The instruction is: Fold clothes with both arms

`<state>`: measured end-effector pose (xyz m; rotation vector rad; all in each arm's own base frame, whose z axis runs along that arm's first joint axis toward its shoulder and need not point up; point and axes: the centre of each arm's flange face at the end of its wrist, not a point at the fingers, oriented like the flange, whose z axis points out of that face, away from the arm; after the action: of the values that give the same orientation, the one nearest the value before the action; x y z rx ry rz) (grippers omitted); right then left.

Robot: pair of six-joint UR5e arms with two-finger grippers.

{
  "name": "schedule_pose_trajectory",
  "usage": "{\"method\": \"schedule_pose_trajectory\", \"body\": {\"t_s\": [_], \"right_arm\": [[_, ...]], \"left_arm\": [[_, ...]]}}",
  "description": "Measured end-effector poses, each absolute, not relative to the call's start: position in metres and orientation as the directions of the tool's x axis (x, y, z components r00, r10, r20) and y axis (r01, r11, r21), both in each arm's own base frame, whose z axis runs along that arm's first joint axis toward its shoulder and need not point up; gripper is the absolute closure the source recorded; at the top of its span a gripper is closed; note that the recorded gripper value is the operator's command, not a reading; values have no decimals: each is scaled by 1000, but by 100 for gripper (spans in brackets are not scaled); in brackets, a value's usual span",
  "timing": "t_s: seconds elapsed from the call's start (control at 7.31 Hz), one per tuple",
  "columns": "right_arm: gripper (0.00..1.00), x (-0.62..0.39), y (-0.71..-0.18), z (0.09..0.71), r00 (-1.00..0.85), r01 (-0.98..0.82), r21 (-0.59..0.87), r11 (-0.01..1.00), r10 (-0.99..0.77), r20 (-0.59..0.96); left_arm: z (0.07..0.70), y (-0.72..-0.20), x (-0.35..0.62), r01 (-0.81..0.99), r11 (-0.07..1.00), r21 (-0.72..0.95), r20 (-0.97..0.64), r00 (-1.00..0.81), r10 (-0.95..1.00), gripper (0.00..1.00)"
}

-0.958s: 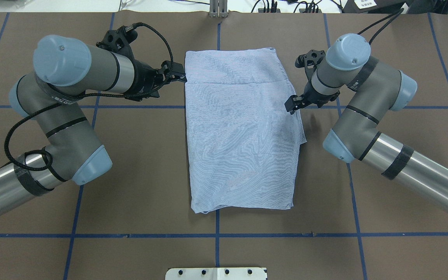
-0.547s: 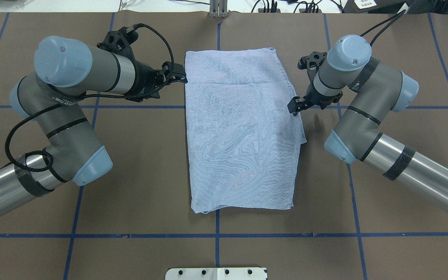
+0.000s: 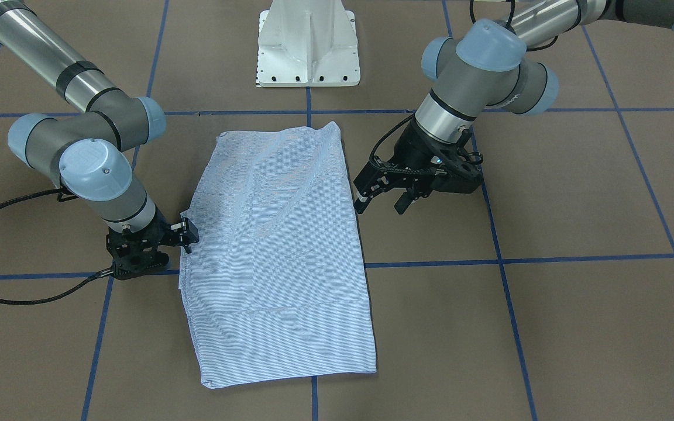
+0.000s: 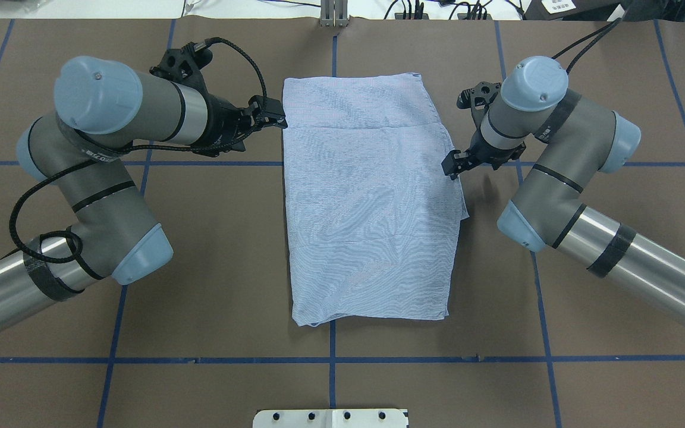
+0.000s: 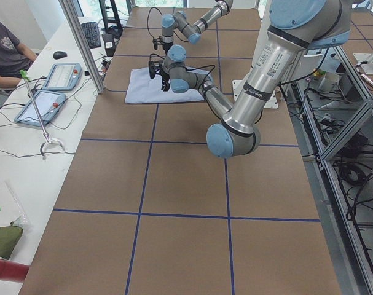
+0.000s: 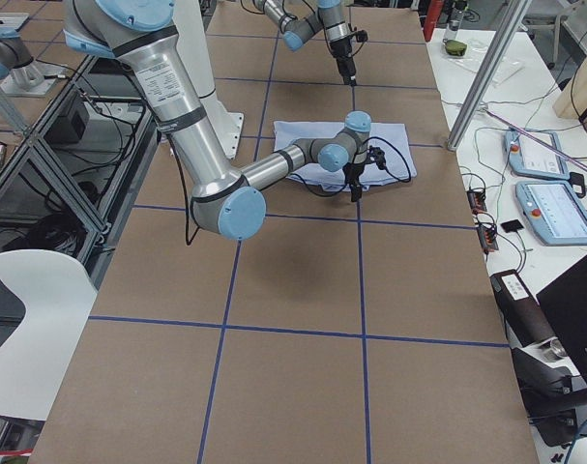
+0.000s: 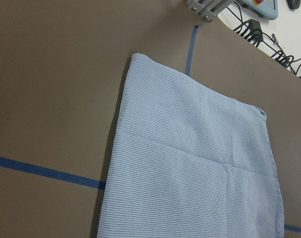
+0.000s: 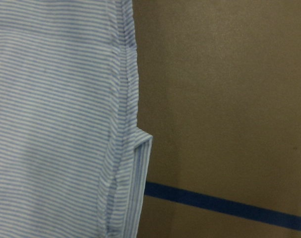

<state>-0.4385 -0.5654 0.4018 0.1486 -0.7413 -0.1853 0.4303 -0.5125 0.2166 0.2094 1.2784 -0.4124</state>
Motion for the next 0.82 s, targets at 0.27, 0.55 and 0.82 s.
{"method": "schedule_pose_trajectory", "body": {"t_s": [0.27,0.55,0.82], "right_arm": [[0,-437,-563,403,724,117,191,975,-216,655],[0,-425,-550,368,723,126,171,977,-208,659],[0,-405,-520,337,708,113,142,983,-180,683]], "left_arm": [[217,-513,431,411,909,-74,-956,229,-182,1],[216,-500,441,388,918,-79,-957,228,-179,1],[216,-457,471,331,933,-138,-953,212,-216,1]]}}
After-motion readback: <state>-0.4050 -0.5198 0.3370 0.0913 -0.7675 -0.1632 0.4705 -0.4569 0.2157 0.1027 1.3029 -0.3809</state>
